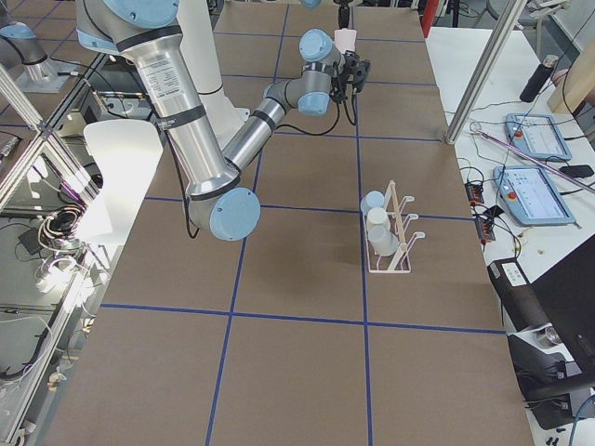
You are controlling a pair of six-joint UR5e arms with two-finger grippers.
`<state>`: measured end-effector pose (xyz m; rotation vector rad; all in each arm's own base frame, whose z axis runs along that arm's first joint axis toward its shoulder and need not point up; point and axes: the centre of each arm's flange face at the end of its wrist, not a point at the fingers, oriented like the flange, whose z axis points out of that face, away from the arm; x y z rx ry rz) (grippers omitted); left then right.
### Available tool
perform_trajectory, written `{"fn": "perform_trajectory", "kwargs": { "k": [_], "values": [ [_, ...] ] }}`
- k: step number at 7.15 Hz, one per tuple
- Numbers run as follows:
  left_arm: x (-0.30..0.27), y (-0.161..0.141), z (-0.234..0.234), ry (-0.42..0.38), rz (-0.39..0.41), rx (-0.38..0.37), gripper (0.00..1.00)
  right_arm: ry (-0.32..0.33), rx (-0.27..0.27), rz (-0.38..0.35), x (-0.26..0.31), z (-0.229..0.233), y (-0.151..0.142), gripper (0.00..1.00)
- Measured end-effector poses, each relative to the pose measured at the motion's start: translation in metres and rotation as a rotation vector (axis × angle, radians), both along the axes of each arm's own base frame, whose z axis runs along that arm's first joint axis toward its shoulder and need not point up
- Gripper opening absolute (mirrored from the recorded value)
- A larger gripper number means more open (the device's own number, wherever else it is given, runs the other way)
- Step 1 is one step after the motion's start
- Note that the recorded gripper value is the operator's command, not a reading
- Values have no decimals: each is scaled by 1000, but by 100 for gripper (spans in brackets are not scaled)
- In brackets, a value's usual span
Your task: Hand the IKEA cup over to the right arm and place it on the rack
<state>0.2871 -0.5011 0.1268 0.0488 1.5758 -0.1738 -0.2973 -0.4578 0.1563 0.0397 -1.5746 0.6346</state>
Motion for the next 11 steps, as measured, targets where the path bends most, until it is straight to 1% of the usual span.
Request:
{"fn": "perform_trajectory", "kwargs": {
  "k": [1,2,3,4,5,6,7,8,10,11],
  "values": [
    [5,-5,10,179,-50,-59,0,-123,-34,-3,6,-10,8,100],
    [10,-7,23,360,-76,-123,0,-210,-61,-5,11,-17,13,100],
    [14,-5,34,527,-68,-184,0,-290,-84,6,16,-23,16,100],
    [20,2,40,660,-38,-238,0,-370,-106,26,19,-29,17,100],
    [31,13,37,745,-2,-273,0,-429,-116,38,21,-37,17,100],
    [44,23,26,791,34,-288,0,-465,-116,46,21,-47,14,99],
    [56,31,13,817,61,-296,0,-485,-115,52,19,-55,12,99],
    [65,35,6,831,75,-304,0,-494,-116,53,18,-59,11,99],
    [73,36,-2,838,83,-309,0,-496,-119,48,14,-61,12,99],
    [74,35,-5,841,84,-309,0,-497,-121,42,12,-61,13,97]
  ]
}}
